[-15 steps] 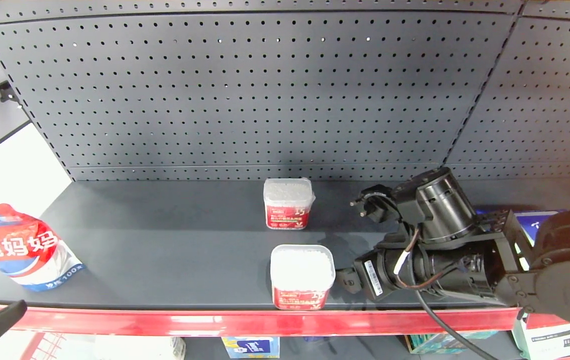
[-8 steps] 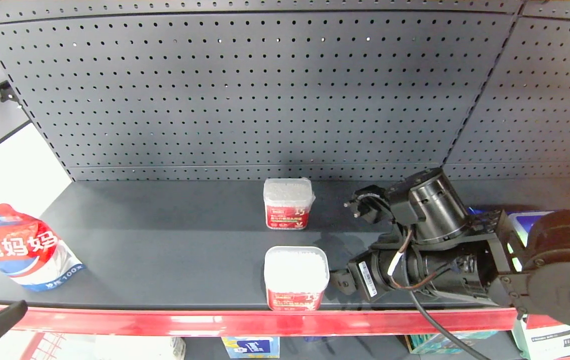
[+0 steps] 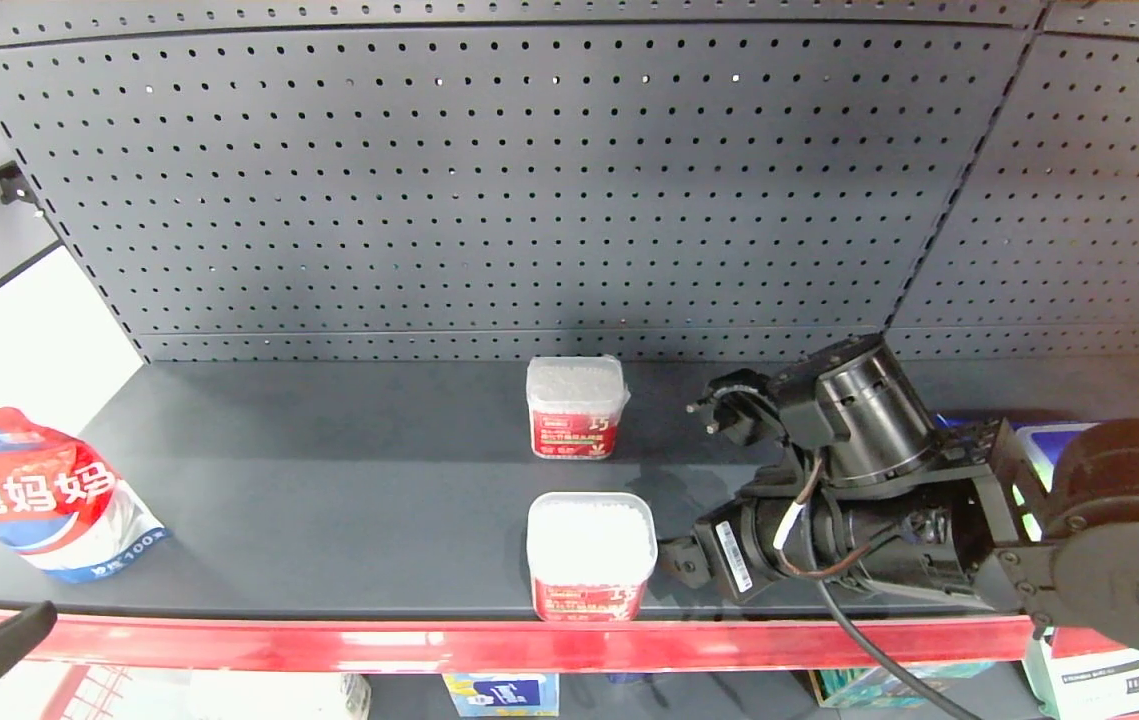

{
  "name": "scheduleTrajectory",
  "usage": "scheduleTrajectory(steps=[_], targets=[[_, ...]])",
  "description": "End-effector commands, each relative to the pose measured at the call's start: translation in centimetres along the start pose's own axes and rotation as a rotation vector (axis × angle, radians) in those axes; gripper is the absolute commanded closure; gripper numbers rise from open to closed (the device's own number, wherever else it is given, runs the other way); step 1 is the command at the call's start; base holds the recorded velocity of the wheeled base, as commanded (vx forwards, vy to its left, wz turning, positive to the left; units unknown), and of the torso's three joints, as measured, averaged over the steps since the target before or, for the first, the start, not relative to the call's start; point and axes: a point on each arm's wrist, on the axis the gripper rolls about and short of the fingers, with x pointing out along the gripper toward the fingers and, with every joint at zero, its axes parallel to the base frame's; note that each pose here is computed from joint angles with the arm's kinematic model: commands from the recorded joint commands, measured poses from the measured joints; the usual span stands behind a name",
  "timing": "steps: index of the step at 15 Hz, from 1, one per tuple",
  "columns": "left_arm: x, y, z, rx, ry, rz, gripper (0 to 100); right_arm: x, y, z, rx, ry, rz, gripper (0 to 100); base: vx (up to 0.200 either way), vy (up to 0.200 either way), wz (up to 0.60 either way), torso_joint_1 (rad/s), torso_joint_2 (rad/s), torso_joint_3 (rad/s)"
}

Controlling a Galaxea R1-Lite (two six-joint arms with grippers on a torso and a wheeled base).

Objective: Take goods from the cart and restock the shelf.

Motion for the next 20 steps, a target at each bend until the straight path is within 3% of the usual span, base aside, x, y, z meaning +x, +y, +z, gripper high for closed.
scheduleTrajectory(steps=[1,16,18,20], targets=[[0.1,0.0,0.0,-0.001,0.003,0.000,0,0.0,0.1,0.2,0.000,-0.006,0.002,0,0.000,0.000,0.00,0.000,0.00,0.000],[0.1,0.0,-0.1,-0.003,0.006,0.002,0,-0.4,0.2,-0.2,-0.004,-0.005,-0.018,0,0.000,0.000,0.00,0.000,0.00,0.000],[0.2,0.1,-0.4,-0.004,0.017,-0.001,0,-2.3,-0.7,-0.8,0.009,-0.032,-0.032,0,0.000,0.000,0.00,0.000,0.00,0.000],[0.3,0.1,-1.0,0.000,0.032,-0.007,0,-4.7,-2.4,-0.7,0.036,-0.133,-0.059,0,0.000,0.000,0.00,0.000,0.00,0.000]])
